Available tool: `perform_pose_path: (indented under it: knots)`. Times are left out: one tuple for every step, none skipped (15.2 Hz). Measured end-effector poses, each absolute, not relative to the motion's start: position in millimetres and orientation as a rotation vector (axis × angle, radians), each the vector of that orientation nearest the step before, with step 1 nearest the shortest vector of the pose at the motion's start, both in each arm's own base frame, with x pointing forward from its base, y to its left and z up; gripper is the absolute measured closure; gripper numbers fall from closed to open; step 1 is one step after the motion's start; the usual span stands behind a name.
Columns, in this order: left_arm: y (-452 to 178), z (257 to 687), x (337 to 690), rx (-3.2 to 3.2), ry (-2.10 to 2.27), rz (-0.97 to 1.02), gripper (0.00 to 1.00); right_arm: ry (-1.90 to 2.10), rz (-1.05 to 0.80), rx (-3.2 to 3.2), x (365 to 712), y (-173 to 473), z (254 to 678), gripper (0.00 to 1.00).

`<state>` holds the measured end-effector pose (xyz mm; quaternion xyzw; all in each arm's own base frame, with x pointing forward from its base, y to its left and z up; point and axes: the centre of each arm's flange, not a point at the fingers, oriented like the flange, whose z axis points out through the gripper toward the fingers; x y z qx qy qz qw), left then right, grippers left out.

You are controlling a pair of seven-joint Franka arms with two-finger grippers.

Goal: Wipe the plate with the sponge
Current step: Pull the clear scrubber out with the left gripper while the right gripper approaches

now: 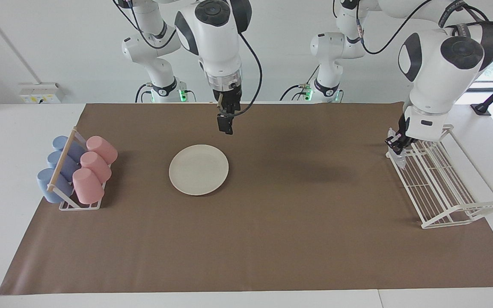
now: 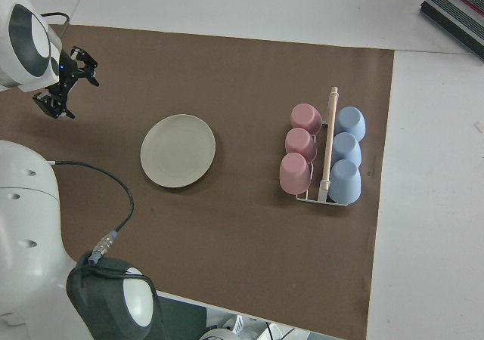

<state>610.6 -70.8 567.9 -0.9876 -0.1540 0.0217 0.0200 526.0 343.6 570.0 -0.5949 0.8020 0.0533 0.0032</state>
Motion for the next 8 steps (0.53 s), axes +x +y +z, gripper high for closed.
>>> perform_pose_path:
  knots:
    - [-66.8,572.7,607.5,-3.144,-0.532,0.114,0.94,2.514,0.164,-1.865,524.4,351.7,571.6,0.00]
    - [-60.6,576.7,605.1,-3.222,-0.588,0.167,0.94,2.507,0.160,-1.868,523.7,357.1,573.1,0.00]
    - [-53.9,579.5,603.7,-3.293,-0.641,0.221,0.94,2.504,0.156,-1.874,523.2,359.6,573.7,0.00]
    - [-48.4,580.9,602.9,-3.355,-0.690,0.271,0.94,2.510,0.155,-1.881,522.8,359.8,572.8,0.00]
    - [-44.9,580.5,601.4,-3.412,-0.734,0.326,0.94,2.518,0.156,-1.888,522.6,359.8,570.7,0.00]
    - [-42.1,577.8,598.9,-3.464,-0.779,0.382,0.94,2.522,0.158,-1.897,522.3,361.9,567.3,0.00]
    - [-37.2,572.6,595.0,-3.526,-0.809,0.442,0.94,2.522,0.159,-1.908,521.8,365.8,563.0,0.00]
    - [-29.7,566.4,589.6,-3.598,-0.824,0.499,0.94,2.522,0.161,-1.919,521.6,370.1,558.8,0.00]
